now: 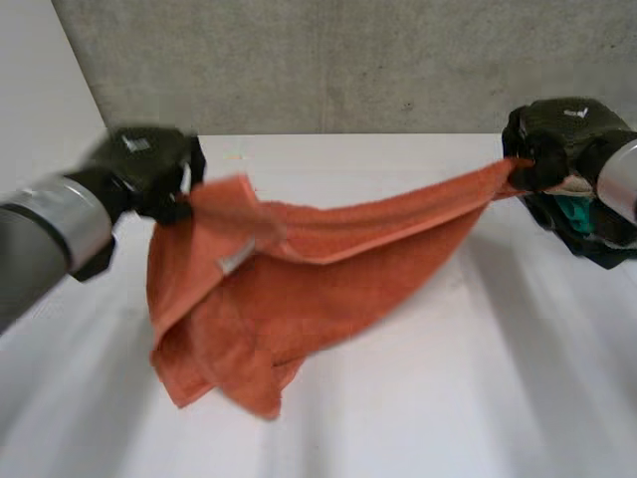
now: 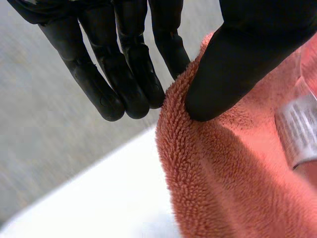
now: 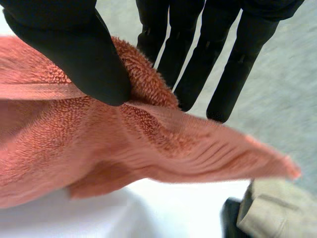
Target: Fold the laundry.
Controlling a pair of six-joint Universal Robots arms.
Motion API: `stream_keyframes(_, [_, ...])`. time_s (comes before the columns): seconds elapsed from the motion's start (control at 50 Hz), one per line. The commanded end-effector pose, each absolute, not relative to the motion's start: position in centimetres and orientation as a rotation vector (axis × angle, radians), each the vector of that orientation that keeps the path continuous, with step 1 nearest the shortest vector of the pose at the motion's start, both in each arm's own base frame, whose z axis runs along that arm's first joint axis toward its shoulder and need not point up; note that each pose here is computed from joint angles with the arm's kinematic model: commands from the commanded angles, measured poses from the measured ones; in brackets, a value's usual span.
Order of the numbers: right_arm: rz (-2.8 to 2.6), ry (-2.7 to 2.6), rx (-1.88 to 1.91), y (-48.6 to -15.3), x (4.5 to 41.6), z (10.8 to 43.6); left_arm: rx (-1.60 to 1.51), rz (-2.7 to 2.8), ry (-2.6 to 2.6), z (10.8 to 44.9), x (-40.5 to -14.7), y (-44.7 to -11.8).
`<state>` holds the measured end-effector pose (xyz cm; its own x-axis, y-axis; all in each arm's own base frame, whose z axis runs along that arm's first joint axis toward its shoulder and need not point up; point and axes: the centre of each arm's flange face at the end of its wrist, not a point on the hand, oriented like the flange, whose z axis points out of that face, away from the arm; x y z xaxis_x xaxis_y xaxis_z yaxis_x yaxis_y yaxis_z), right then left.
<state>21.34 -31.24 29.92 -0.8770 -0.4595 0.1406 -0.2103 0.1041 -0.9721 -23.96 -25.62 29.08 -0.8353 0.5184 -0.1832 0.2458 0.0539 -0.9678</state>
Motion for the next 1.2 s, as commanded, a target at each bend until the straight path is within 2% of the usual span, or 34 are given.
stream_keyframes(0.02, [-1.513, 2.321, -1.029, -30.1, 21.9, 26.9, -1.027, 1.684, -2.277, 21.1, -25.0, -29.3])
stream_keyframes(0.1, [-1.480, 2.331, -1.218, -30.6, 22.8, 25.4, -1.117, 1.744, -2.272, 19.9, -25.4, -32.2])
stream_keyframes(0.18, [-1.794, 2.289, -1.099, -34.4, 24.1, 26.1, -1.126, 2.020, -2.100, 23.4, -26.8, -35.6])
stream_keyframes(0.2, [-1.980, 2.235, -0.989, -36.1, 24.2, 27.4, -1.094, 2.163, -2.004, 25.9, -27.3, -36.8])
stream_keyframes(0.26, [-2.258, 2.081, -0.821, -38.1, 24.4, 30.1, -0.998, 2.396, -1.834, 30.4, -27.6, -38.1])
stream_keyframes(0.28, [-2.414, 1.952, -0.719, -38.9, 24.4, 32.0, -0.916, 2.523, -1.728, 33.1, -27.6, -38.6])
stream_keyframes(0.36, [-2.682, 1.598, -0.604, -38.9, 25.1, 36.7, -0.757, 2.714, -1.490, 38.6, -27.4, -38.3])
stream_keyframes(0.46, [-2.728, 1.481, -0.594, -37.4, 25.6, 38.1, -0.713, 2.721, -1.386, 40.1, -27.6, -37.3])
stream_keyframes(0.56, [-2.626, 1.591, -0.662, -35.7, 25.4, 36.1, -0.768, 2.624, -1.493, 37.2, -27.3, -37.4])
stream_keyframes(0.64, [-2.497, 1.731, -0.741, -34.4, 24.7, 32.7, -0.922, 2.494, -1.628, 32.4, -26.8, -37.4])
stream_keyframes(0.66, [-2.431, 1.785, -0.792, -33.8, 24.6, 31.0, -1.029, 2.418, -1.659, 29.9, -27.0, -37.0])
stream_keyframes(0.72, [-2.290, 1.875, -0.892, -32.9, 24.6, 27.8, -1.193, 2.307, -1.695, 26.1, -26.9, -36.6])
stream_keyframes(0.74, [-2.180, 1.937, -0.967, -32.1, 24.7, 25.4, -1.290, 2.260, -1.714, 23.8, -26.3, -36.6])
stream_keyframes(0.82, [-1.961, 2.052, -1.152, -30.4, 24.6, 20.0, -1.491, 2.163, -1.781, 18.8, -24.0, -37.3])
stream_keyframes(0.88, [-1.882, 2.103, -1.261, -29.7, 24.4, 17.3, -1.637, 2.109, -1.857, 15.8, -21.9, -38.1])
stream_keyframes(0.96, [-1.829, 2.148, -1.309, -29.4, 24.2, 15.6, -1.808, 1.979, -1.895, 12.9, -21.4, -37.6])
stream_keyframes(1.08, [-1.819, 2.193, -1.263, -29.1, 24.1, 15.2, -1.931, 1.889, -1.894, 11.8, -21.6, -36.6])
stream_keyframes(1.2, [-1.841, 2.221, -1.152, -29.0, 23.8, 16.1, -1.831, 1.926, -1.939, 14.0, -22.1, -35.5])
